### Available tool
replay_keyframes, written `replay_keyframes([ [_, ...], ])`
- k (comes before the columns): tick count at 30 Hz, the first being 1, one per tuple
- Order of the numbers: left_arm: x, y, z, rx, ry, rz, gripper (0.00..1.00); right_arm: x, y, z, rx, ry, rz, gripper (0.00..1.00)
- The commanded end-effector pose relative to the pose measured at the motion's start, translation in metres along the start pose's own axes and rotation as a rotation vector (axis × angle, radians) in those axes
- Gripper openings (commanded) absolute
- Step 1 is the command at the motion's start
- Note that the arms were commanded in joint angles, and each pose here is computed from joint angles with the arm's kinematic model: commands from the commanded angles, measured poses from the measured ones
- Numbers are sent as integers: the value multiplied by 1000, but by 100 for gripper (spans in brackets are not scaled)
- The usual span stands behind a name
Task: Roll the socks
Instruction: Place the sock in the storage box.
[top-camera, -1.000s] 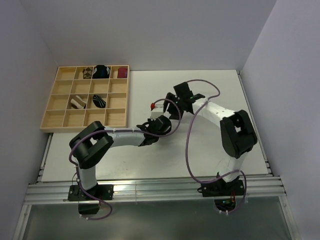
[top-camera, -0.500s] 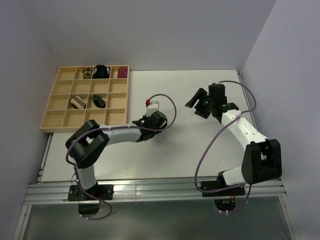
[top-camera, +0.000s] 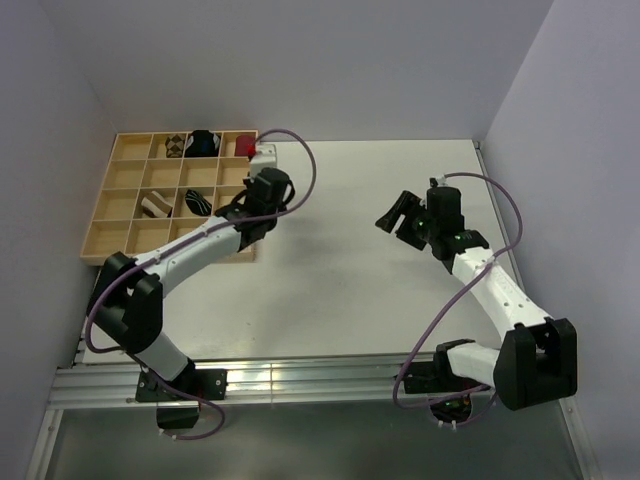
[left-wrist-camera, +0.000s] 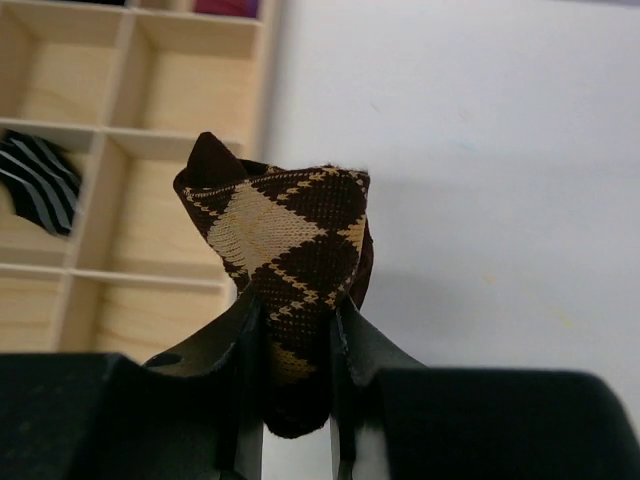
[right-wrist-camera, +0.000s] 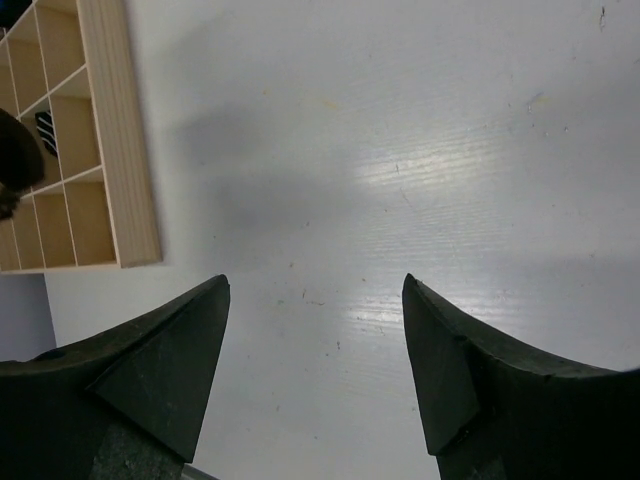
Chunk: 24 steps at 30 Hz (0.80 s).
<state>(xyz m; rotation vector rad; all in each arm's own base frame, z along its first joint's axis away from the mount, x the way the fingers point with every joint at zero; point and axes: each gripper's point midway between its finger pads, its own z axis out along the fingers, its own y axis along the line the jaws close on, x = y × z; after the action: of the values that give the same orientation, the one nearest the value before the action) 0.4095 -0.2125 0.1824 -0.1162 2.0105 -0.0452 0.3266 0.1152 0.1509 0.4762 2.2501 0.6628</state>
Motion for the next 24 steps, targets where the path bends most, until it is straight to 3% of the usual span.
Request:
replay_keyframes([
  [1,-54,44,10,-114,-117,34,0,-7,5,-8,-52,-51,-51,77],
  [7,-63,91,37,-196,-122,139,0,4,0,-7,-62,-32,-58,77],
  [12,-39,99,67,-195,-66,230,0,7,-5,-6,-61,-29,-63,77],
  [24,16,95,106,-37,66,167,0,15,-5,-7,-95,-14,-72,77],
])
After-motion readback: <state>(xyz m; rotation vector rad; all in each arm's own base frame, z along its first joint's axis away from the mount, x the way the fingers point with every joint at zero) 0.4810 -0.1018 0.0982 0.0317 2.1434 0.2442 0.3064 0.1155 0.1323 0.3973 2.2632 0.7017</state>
